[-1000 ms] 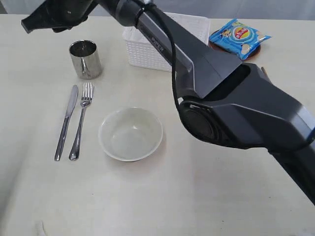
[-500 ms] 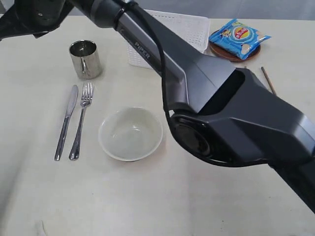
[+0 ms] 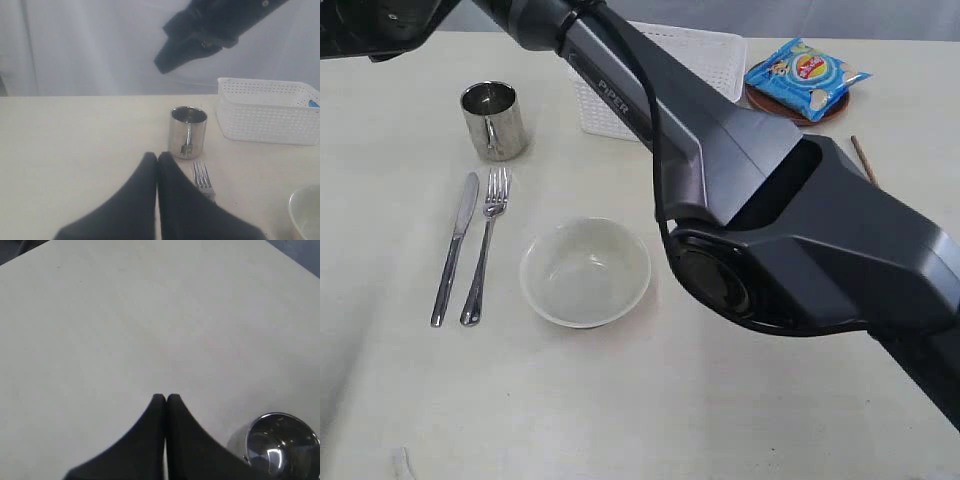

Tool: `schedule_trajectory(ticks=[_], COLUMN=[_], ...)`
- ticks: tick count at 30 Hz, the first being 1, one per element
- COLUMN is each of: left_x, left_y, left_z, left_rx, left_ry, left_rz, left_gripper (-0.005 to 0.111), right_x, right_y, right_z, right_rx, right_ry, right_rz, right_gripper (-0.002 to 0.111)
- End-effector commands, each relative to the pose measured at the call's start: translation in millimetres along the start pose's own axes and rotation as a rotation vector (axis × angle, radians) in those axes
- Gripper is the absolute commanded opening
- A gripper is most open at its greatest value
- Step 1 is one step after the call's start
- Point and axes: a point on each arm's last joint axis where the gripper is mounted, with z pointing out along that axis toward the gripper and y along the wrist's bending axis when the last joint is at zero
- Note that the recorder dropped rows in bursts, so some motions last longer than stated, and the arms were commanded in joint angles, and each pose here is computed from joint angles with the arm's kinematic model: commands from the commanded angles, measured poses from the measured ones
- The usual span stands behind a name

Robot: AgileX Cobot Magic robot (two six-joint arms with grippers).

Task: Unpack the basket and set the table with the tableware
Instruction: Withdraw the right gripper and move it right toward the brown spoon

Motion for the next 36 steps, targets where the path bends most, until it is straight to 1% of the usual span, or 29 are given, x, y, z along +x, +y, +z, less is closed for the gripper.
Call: schedule_trajectory(ticks=[1,4,6,8,11,14,16,19,20,23,25,30,34,36], left_x=[0,0,0,0,0,0,0,0,0,0,0,0,0,0], left_y=[-0.1,-0.1,-0.1,-0.1,-0.1,-0.1,-0.1,-0.1,-0.1,-0.1,-0.1,-0.1,-0.1,-0.1], left_z=[0,0,0,0,0,0,0,0,0,0,0,0,0,0], left_rx=[0.002,0.002,0.002,0.002,0.002,0.002,0.002,0.002,0.002,0.002,0.002,0.002,0.002,0.002], left_ry=[-0.007,-0.007,-0.007,-0.007,-0.007,-0.007,-0.007,-0.007,-0.007,-0.007,-0.007,-0.007,-0.007,-0.007], left_rz=[-0.001,-0.003,-0.003,-0.003,-0.003,-0.003,-0.003,-0.003,-0.003,-0.003,-0.003,-0.003,-0.003,-0.003], left_gripper=[0.000,0.000,0.000,0.000,0.000,0.000,0.000,0.000,0.000,0.000,0.000,0.000,0.000,0.000], right_x=[-6,-6,-6,-9,-29,-35,-29,3,10,50,70,103,127,135], right_y=[4,7,11,11,12,13,12,3,-2,-28,-48,-94,-132,-155], right_z=[-9,-9,-9,-10,-39,-50,-56,-63,-72,-85,-102,-134,-153,-160], right_rx=[-0.051,-0.060,-0.109,-0.128,-0.127,-0.135,-0.145,-0.164,-0.161,-0.122,-0.080,0.003,0.033,0.068], right_ry=[-0.031,-0.031,-0.035,-0.055,-0.160,-0.203,-0.215,-0.185,-0.195,-0.142,-0.110,-0.041,0.059,0.074], right_rz=[0.003,0.001,0.011,0.003,-0.026,-0.061,-0.077,-0.086,-0.080,-0.047,-0.020,0.018,0.090,0.139], right_gripper=[-0.001,-0.001,-0.001,-0.001,-0.001,-0.001,-0.001,-0.001,-0.001,-0.001,-0.001,-0.001,-0.001,-0.001])
